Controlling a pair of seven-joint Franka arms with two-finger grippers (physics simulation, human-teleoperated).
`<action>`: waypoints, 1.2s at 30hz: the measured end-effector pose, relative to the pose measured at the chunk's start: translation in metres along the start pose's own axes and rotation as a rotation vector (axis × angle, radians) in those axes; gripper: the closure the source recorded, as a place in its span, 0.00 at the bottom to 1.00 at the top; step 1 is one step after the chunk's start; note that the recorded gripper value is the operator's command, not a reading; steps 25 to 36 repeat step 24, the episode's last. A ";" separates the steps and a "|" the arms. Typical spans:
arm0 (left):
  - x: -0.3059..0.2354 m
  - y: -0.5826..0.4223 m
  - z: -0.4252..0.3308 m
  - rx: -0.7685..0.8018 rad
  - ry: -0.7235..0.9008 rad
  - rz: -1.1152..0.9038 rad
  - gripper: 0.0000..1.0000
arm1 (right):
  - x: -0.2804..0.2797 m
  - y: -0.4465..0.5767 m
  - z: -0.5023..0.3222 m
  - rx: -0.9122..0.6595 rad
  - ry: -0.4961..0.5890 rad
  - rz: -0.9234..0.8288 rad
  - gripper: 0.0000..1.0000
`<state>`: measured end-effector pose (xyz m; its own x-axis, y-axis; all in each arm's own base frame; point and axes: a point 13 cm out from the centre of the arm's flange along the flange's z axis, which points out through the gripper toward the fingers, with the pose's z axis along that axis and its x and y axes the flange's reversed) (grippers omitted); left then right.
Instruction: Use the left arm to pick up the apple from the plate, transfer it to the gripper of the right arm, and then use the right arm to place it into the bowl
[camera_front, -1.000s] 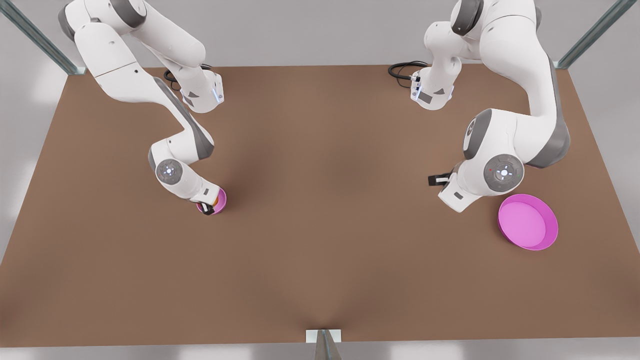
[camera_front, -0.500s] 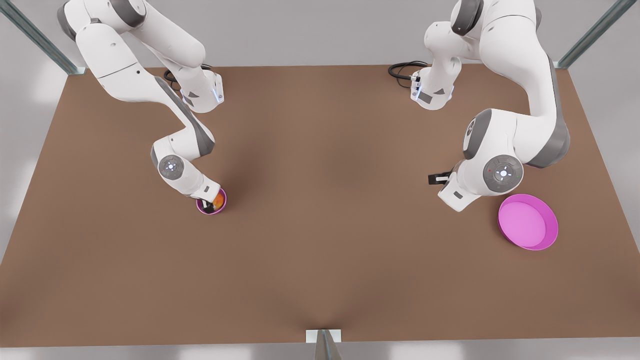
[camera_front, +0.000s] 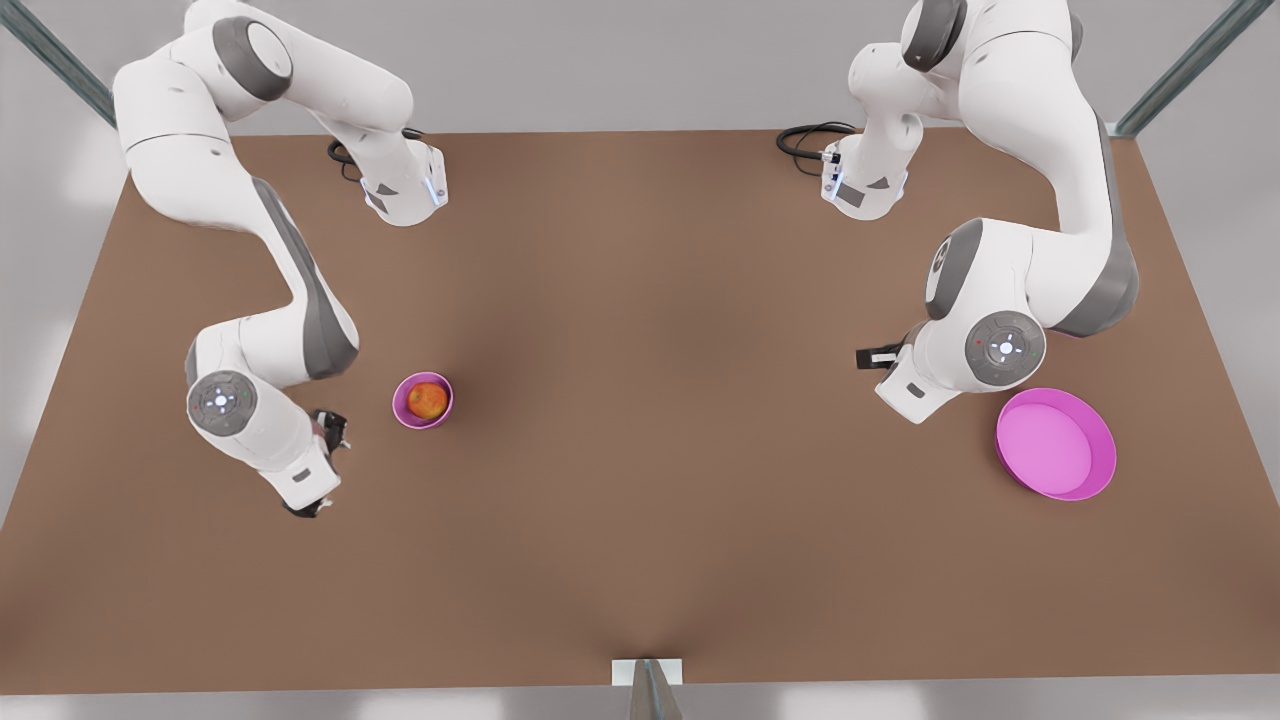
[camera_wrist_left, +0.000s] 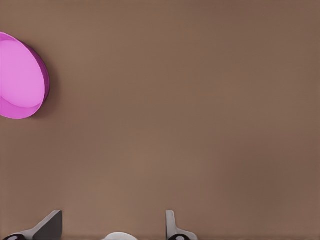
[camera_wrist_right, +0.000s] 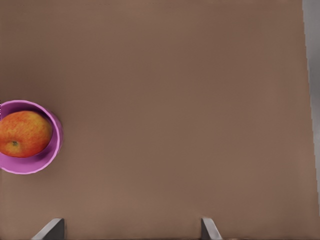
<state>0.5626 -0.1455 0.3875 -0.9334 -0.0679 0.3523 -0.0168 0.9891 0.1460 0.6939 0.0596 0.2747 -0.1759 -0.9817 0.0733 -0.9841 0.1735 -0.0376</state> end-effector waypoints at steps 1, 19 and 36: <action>0.000 0.000 0.000 0.000 0.000 0.000 0.00 | 0.001 -0.009 -0.020 -0.006 0.003 0.071 0.00; 0.001 -0.003 0.000 -0.003 0.001 0.007 0.00 | 0.098 0.143 -0.151 -0.192 0.213 0.942 0.00; 0.002 -0.003 0.000 -0.003 0.002 0.007 0.00 | 0.086 0.140 -0.166 -0.177 0.188 1.022 0.00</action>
